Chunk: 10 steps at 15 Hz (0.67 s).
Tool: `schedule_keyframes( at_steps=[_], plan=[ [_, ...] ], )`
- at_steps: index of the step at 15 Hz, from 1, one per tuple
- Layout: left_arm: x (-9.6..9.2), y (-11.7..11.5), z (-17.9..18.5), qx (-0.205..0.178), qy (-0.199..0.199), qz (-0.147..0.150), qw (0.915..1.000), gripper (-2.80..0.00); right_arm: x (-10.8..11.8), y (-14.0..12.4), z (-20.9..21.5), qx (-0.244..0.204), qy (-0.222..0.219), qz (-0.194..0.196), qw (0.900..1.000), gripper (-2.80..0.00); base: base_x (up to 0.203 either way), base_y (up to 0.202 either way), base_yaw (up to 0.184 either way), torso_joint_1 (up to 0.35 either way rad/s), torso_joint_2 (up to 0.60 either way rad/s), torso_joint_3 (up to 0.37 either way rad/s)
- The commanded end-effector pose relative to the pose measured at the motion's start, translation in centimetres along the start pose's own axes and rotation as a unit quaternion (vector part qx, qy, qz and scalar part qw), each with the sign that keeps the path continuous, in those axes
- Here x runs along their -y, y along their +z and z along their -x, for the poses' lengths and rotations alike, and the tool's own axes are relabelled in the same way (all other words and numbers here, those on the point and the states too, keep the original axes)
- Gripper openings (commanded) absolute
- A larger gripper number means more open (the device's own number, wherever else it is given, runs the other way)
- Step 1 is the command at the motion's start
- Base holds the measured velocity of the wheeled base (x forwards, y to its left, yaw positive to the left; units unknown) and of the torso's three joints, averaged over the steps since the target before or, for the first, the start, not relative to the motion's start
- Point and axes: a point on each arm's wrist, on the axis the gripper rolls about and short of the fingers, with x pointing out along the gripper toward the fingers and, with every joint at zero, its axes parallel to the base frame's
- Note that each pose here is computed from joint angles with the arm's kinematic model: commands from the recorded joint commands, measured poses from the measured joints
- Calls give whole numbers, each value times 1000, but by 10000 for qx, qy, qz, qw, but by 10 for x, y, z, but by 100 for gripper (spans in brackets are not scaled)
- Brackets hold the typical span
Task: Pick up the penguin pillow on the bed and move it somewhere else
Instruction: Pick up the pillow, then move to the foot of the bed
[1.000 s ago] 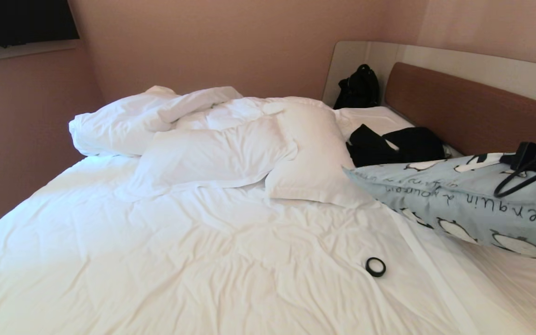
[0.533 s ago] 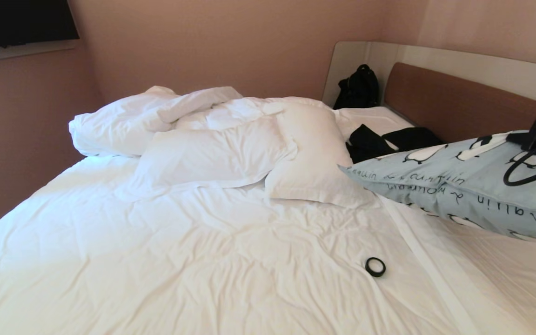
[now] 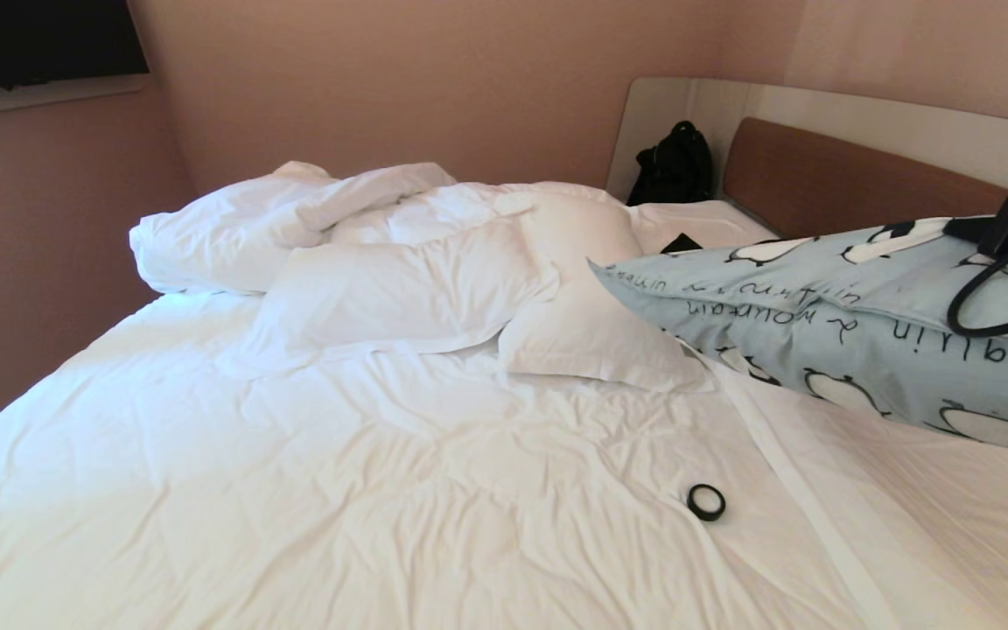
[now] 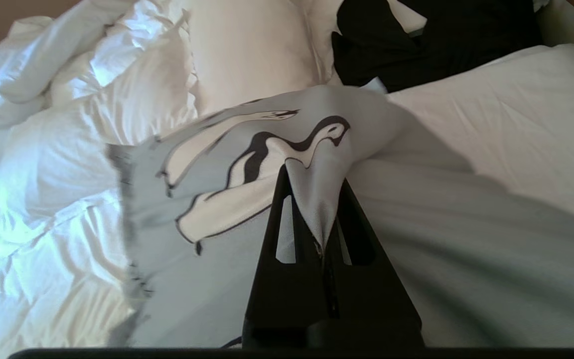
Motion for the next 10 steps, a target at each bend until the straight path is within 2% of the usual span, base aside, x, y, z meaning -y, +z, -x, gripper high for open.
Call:
schedule_keyframes(
  at_steps=[1,4,8,10],
  plan=[
    [0,0,0,-3,3,3,10000,-280,-7,0,0,23,73,-79,9999,-280,0,0,0,0,0,0],
    [0,0,0,-3,3,3,10000,-280,-22,-9,-9,-102,124,-57,9999,-280,0,0,0,0,0,0],
    [0,0,0,-3,3,3,10000,-280,-69,-30,-12,-322,440,59,9985,-280,0,0,0,0,0,0],
    [0,0,0,-3,9,3,10000,-280,-92,-44,-15,-416,382,152,9983,-280,0,0,0,0,0,0]
  ],
)
